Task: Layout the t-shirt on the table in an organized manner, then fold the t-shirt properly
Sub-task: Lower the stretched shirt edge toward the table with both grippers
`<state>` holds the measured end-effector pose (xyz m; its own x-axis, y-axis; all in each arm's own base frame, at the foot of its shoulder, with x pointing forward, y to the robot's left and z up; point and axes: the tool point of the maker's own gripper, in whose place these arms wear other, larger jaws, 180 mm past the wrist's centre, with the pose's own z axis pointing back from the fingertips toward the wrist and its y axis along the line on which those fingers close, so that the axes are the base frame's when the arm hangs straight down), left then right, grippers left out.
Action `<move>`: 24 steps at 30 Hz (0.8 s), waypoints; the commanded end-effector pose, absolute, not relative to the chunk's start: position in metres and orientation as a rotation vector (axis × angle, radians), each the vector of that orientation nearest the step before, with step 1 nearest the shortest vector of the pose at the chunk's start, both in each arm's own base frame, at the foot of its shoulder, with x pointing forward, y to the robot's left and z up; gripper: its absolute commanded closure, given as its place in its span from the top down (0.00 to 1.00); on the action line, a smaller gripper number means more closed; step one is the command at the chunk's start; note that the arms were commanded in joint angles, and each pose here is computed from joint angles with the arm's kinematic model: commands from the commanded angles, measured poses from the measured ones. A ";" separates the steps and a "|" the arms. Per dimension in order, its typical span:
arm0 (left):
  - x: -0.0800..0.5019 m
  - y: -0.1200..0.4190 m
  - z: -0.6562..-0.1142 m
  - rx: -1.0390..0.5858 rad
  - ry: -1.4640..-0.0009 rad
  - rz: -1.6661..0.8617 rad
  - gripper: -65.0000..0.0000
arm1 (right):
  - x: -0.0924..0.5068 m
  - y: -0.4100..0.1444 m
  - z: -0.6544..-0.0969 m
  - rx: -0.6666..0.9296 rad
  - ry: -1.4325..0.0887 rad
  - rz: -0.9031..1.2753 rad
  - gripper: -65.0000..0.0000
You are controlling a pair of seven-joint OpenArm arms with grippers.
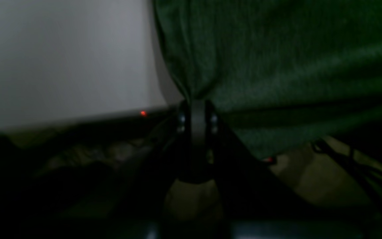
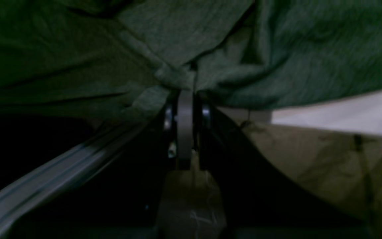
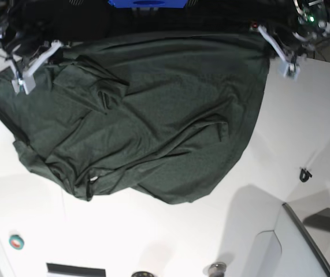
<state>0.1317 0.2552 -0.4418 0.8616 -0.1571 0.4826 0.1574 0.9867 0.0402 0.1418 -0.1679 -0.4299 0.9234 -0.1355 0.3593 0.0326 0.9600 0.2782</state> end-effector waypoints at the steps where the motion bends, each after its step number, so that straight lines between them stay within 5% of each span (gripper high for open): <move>1: 0.143 0.258 -0.432 0.012 -0.540 -0.177 0.00 | 0.157 -0.171 -0.420 0.271 -0.436 -0.089 0.03; 24: 0.213 0.257 -0.459 -0.065 -0.518 -0.089 0.00 | 0.244 -0.205 -0.466 0.266 -0.408 -0.194 0.04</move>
